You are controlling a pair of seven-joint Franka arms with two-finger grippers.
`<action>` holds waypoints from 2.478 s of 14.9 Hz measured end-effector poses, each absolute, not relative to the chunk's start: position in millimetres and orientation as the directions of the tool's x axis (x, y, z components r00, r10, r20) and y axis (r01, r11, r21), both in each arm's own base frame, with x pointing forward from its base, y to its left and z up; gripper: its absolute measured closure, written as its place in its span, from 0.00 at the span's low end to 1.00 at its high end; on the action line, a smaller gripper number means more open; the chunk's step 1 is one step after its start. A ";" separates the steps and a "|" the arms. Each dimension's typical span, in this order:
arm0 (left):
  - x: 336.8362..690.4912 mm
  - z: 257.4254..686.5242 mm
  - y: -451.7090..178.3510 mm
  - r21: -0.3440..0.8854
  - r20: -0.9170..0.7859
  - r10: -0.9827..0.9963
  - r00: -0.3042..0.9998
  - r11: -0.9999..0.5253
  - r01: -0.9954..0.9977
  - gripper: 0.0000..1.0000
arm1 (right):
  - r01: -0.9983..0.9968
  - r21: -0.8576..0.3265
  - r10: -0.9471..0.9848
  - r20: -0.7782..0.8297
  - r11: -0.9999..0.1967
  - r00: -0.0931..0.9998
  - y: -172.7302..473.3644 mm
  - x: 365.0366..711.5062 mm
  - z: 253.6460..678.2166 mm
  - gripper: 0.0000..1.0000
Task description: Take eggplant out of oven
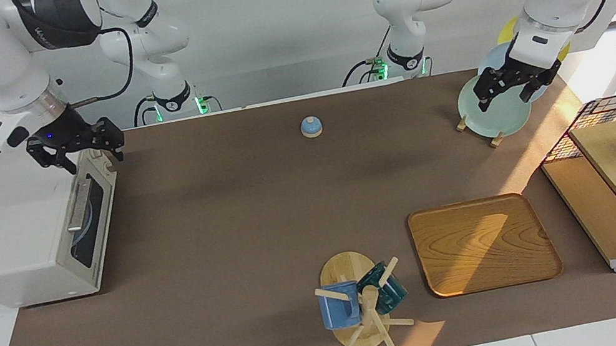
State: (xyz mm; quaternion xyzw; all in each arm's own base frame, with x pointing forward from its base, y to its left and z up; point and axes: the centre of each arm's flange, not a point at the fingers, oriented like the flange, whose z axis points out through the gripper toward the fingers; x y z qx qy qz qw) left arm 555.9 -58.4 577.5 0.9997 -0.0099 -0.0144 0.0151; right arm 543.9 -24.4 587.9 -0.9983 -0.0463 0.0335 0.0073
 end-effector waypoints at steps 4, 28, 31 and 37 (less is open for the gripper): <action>555.9 577.5 -58.4 0.030 -0.028 -0.020 0.999 -0.999 -0.019 0.00 | 0.093 -0.018 0.094 -0.064 -0.995 0.993 -23.6 543.3 589.2 0.00; 555.9 577.5 -58.4 0.030 -0.028 -0.020 0.999 -0.999 -0.019 0.00 | 0.058 0.196 0.046 -0.066 -0.979 0.997 -80.7 534.1 495.1 0.99; 555.9 577.5 -58.4 0.030 -0.028 -0.020 0.999 -0.999 -0.019 0.00 | 0.051 0.191 0.034 -0.094 -0.980 0.995 -88.8 527.1 472.9 0.99; 555.9 577.5 -58.4 0.030 -0.028 -0.020 0.999 -0.999 -0.019 0.00 | 0.066 0.191 0.051 -0.080 -0.979 0.996 -65.7 526.6 458.8 0.99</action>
